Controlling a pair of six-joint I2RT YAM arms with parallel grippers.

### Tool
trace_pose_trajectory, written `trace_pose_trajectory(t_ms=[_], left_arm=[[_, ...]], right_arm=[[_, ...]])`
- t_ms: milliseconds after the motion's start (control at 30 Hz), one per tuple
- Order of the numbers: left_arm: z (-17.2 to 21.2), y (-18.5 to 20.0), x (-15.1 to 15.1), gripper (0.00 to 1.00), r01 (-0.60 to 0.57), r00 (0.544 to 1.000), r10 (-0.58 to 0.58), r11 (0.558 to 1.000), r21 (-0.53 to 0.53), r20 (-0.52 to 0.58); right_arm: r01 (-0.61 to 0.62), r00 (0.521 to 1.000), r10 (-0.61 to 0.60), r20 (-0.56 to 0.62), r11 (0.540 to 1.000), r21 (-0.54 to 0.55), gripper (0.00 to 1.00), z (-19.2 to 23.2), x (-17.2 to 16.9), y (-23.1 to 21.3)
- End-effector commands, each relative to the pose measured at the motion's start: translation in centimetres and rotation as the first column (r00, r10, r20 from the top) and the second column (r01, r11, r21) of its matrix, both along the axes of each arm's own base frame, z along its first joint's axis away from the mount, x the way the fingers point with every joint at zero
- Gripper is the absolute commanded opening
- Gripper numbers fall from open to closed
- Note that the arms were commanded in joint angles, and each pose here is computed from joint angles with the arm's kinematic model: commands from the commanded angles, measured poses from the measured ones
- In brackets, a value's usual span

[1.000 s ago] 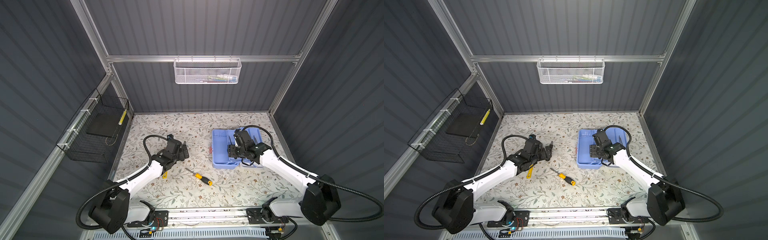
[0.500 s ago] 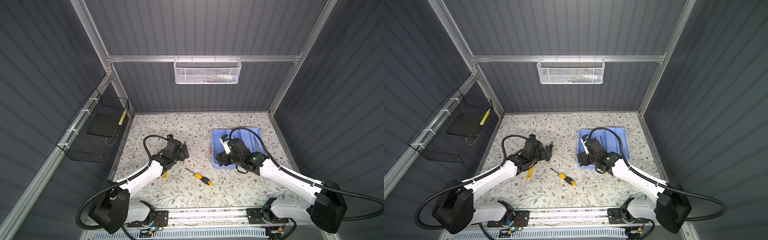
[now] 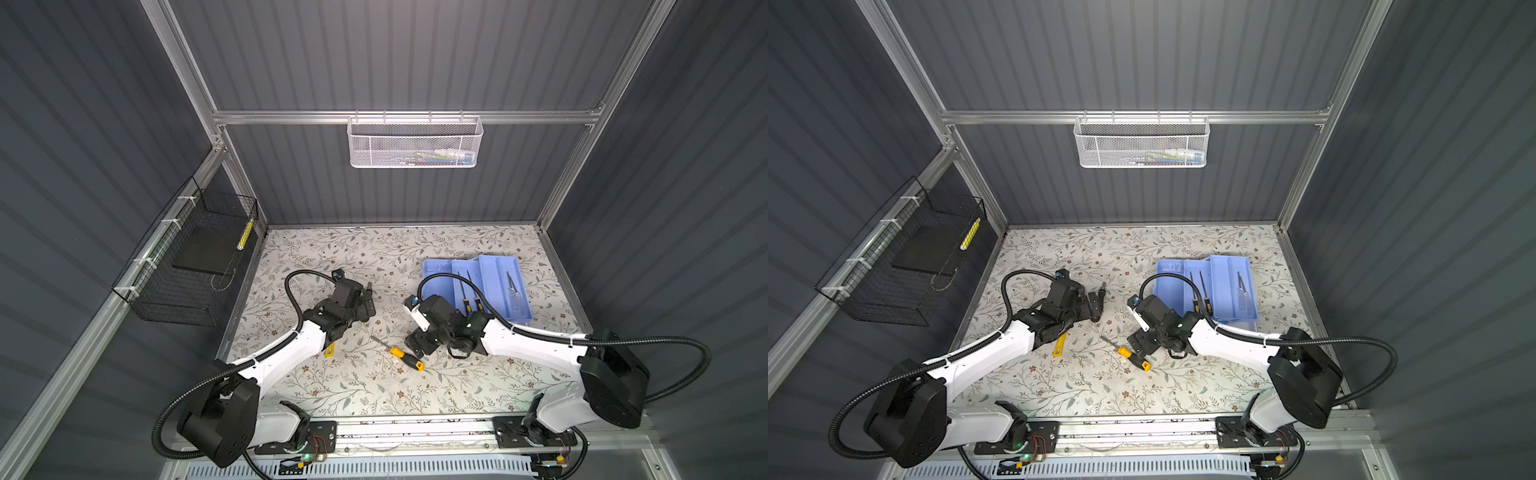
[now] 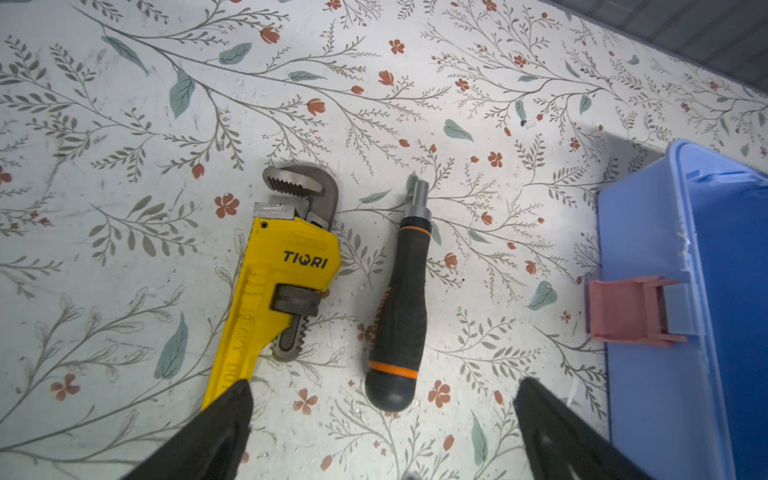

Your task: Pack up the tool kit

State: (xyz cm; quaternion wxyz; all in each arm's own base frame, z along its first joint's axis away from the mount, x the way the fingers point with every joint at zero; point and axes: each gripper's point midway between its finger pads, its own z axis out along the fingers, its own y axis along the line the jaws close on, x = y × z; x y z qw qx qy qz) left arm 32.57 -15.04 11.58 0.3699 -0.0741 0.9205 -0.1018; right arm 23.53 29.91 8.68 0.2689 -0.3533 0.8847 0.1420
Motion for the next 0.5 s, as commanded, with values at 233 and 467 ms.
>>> trace_pose_trajectory(t_ms=[233, 467], left_arm=[[-0.8, 1.6, -0.3, 1.00, -0.053, 0.998, 0.055, 0.998, 0.041, -0.031], [-0.9, 1.4, -0.3, 1.00, -0.048, 0.998, 0.050, 0.998, 0.036, -0.035]], right_arm=[[-0.104, 0.994, 0.096, -0.060, 0.986, -0.134, 0.87, -2.5, -1.8, 2.9], [-0.046, 0.999, 0.047, 0.004, 0.987, -0.154, 0.86, -1.5, -0.9, 1.8]])
